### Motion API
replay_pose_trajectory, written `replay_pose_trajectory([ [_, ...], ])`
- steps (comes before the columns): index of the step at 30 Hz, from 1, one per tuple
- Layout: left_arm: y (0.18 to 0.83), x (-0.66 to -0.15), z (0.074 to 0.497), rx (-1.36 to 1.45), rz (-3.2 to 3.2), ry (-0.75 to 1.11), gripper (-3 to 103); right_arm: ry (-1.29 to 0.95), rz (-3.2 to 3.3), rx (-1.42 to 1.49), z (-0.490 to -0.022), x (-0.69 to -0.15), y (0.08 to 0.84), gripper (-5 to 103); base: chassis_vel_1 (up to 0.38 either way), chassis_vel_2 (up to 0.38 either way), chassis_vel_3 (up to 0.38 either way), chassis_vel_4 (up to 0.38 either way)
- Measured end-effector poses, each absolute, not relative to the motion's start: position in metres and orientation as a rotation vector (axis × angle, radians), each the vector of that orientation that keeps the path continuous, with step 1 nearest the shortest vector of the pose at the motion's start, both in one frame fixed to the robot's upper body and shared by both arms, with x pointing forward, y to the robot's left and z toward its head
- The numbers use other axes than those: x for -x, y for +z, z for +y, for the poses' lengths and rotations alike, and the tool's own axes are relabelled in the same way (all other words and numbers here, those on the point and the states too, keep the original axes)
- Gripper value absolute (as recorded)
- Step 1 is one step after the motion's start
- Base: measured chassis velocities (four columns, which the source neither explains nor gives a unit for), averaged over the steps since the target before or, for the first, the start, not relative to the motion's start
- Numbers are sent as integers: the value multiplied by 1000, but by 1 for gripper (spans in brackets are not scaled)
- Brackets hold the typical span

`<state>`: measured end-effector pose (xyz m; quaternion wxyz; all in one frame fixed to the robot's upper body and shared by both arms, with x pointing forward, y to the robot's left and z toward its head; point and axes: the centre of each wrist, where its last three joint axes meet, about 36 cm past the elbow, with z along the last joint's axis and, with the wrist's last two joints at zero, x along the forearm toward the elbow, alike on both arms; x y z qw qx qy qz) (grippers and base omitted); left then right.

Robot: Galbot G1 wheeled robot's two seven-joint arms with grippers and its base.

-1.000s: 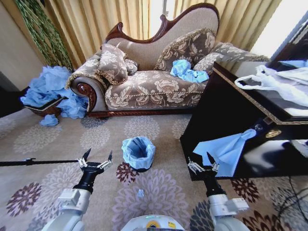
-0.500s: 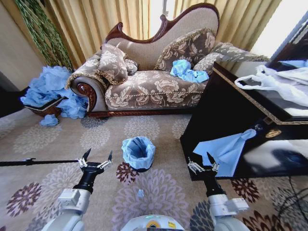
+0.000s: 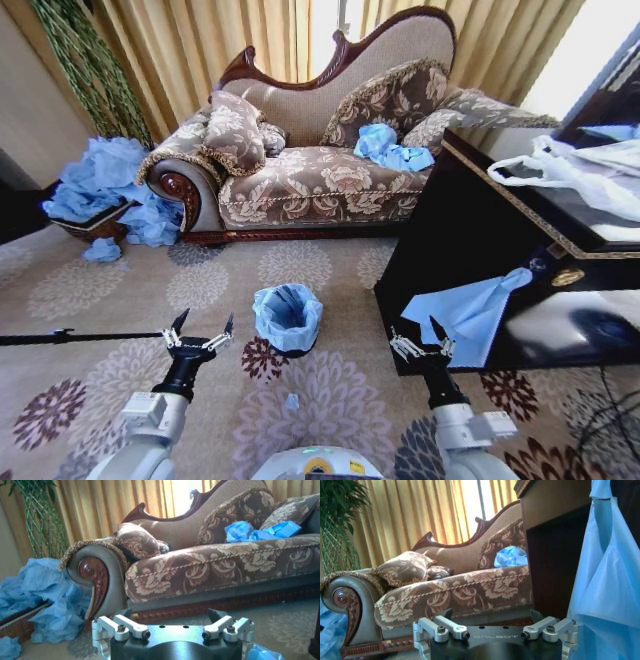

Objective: Place a garbage bag over the trash bin.

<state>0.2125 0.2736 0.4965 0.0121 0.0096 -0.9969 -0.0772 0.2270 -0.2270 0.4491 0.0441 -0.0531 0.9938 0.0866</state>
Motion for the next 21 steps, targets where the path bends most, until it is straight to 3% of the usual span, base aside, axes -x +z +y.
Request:
replay_pose_trajectory([
  [21, 496, -212, 274, -30, -3108, -241, 100, 265, 3038, 162, -227, -227, 449, 100, 0, 0, 0, 0],
])
